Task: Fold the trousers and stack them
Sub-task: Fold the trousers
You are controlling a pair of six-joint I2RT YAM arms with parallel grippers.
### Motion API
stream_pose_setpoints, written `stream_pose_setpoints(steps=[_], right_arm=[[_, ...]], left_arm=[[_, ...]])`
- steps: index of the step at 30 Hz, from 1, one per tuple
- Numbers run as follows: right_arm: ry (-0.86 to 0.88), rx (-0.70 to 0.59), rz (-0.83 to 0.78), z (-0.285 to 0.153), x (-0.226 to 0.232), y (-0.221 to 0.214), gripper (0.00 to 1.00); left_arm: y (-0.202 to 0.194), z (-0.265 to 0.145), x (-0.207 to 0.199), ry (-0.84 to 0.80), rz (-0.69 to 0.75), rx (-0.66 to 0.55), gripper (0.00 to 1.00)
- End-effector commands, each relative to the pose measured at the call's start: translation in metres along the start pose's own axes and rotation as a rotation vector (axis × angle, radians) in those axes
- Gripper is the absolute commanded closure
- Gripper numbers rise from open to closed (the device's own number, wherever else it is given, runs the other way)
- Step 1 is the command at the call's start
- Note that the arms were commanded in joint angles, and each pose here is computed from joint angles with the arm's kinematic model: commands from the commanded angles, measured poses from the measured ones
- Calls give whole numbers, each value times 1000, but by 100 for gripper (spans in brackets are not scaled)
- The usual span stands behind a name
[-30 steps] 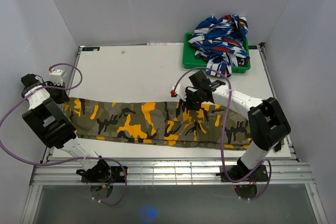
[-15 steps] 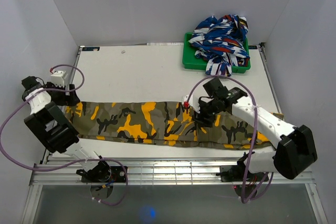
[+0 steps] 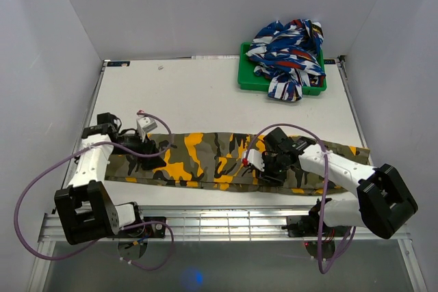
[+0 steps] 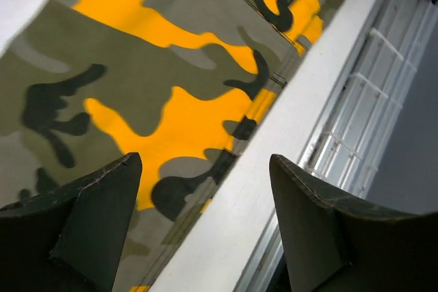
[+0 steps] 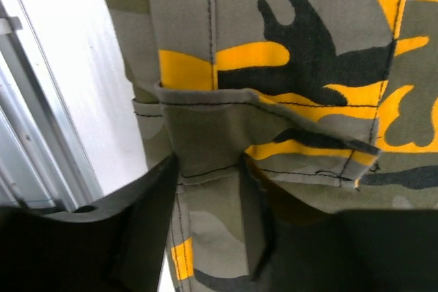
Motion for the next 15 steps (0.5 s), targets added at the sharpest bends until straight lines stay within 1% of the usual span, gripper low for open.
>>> stream_pose_setpoints(steps=[1,2,3,5,6,7,8,9,10,11,12,15], right_arm=[[-68,-16,-16,6,-7,2,57],[-77,-29,-19,6,-8,4,61],[-81,-33,-20,4,-9,6,70],[-74,-28,-19,1,-8,7,78],[-78,-38,-25,-2,-10,12,83],[-68,-47,-29,-3,-8,13,84],[-60,-53,-36,-5,-8,15,86],[-51,-54,-39,-7,-8,18,89],[-42,-63,-42,-8,-7,19,91],[-35,-62,-45,-9,-7,20,92],[-27,-59,-47,-9,-6,20,92],[-5,-56,-54,-9,-3,18,92]], left_arm=[[-4,15,-17,-49,65,17,15],[-7,17,-16,-41,80,32,16],[-17,20,-18,-43,76,67,16],[-27,23,-22,-63,86,113,17],[-32,24,-21,-70,136,132,16],[-42,24,-23,-66,155,172,15],[-47,24,-20,-49,190,185,12],[-51,25,-19,-35,221,197,3],[-58,24,-20,-3,243,219,2],[-57,25,-12,51,293,212,2],[-58,25,-9,94,297,211,2],[-59,24,2,213,399,211,2]])
Point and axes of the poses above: each gripper's point midway between its finger pads, its own z axis out along the fingers, its own x axis along the line the jaws close on, y = z × x, the point moved 7 cm from there along -z, back along the fingers, and after that the axes turned 7 degrees about z, right-handed, at the moved point
